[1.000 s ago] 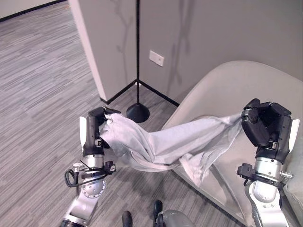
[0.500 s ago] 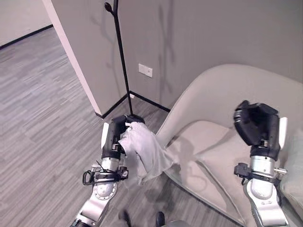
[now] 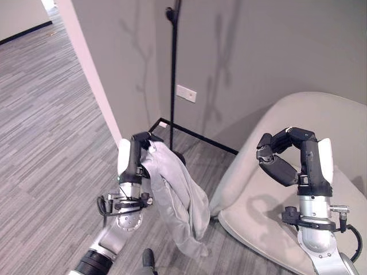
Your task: Hang the clothes on the sofa on the clothes rack.
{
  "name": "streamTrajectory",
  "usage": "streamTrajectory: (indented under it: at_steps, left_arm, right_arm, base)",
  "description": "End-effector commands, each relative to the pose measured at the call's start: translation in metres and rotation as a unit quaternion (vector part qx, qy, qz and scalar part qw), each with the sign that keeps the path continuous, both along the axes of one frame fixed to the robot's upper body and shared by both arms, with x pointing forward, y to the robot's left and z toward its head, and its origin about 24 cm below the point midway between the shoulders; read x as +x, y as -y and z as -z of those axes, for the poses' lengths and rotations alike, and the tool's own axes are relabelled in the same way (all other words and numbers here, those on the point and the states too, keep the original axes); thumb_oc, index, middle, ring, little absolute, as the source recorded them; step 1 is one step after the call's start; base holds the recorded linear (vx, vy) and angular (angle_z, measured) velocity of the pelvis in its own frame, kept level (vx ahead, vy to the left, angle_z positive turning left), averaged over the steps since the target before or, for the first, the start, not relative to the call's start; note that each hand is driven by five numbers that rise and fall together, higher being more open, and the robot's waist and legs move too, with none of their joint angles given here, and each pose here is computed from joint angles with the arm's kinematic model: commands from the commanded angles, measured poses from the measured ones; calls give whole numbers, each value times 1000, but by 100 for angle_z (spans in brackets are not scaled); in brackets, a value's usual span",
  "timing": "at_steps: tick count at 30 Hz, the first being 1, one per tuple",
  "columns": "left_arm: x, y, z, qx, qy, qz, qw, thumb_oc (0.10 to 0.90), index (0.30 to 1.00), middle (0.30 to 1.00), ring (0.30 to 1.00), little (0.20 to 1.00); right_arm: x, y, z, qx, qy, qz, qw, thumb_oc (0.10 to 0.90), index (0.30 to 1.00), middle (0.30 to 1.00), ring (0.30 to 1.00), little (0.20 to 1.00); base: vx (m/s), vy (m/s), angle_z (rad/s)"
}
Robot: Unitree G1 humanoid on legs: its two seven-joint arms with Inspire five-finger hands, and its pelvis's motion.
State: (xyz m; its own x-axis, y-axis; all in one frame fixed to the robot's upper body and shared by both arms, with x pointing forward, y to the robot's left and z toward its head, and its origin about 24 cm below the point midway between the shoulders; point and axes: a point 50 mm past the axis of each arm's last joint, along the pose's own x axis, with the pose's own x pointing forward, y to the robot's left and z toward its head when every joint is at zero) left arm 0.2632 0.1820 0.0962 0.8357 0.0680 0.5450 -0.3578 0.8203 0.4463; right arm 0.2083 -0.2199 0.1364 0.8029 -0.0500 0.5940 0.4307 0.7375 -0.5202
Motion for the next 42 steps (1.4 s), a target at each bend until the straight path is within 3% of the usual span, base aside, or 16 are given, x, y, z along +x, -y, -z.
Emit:
streamTrajectory:
  at_steps: [1, 9, 17, 20, 27, 31, 35, 40, 41, 42]
  left_arm:
    - [-8, 8, -74, -26, 222, 6, 975, 400, 300, 300, 300, 300]
    - [-7, -19, -68, -4, 223, -93, 970, 400, 300, 300, 300, 300]
    - [-4, -33, -97, 30, 289, -135, 947, 400, 300, 300, 300, 300]
    - [-4, -44, -127, 64, 361, -175, 914, 400, 300, 300, 300, 300]
    - [-6, -49, -171, 133, 441, -191, 867, 400, 300, 300, 300, 300]
    - [4, -46, -198, 179, 455, -174, 855, 400, 300, 300, 300, 300]
    - [25, -39, -244, 238, 459, -172, 839, 400, 300, 300, 300, 300]
    - [12, -48, -263, 245, 480, -187, 822, 400, 300, 300, 300, 300]
    - [4, -48, -265, 258, 486, -178, 816, 400, 300, 300, 300, 300]
    - [0, -47, -264, 260, 488, -173, 815, 400, 300, 300, 300, 300]
  right_arm:
    - [9, -6, -51, -22, 158, 5, 987, 400, 300, 300, 300, 300]
    - [13, -13, -64, -31, 201, -5, 979, 400, 300, 300, 300, 300]
    - [-9, 11, -85, -82, 276, 74, 955, 400, 300, 300, 300, 300]
    - [-16, 25, -109, -128, 349, 141, 918, 400, 300, 300, 300, 300]
    - [-3, 28, -156, -157, 441, 151, 871, 400, 300, 300, 300, 300]
    - [10, 38, -170, -199, 425, 172, 866, 400, 300, 300, 300, 300]
    - [48, 77, -187, -224, 346, 259, 873, 400, 300, 300, 300, 300]
    - [48, 77, -195, -192, 345, 247, 885, 400, 300, 300, 300, 300]
    - [47, 70, -186, -191, 331, 220, 897, 574, 561, 561, 561, 561]
    - [47, 64, -175, -171, 318, 195, 912, 800, 900, 900, 900, 900]
  base:
    - [171, 429, -47]
    - [268, 196, -21]
    - [213, -70, 39]
    - [144, 11, -1]
    - [146, 82, -59]
    - [173, 57, -45]
    - [271, 116, -22]
    - [105, 56, -12]
    - [81, 53, -18]
    - [46, 31, -24]
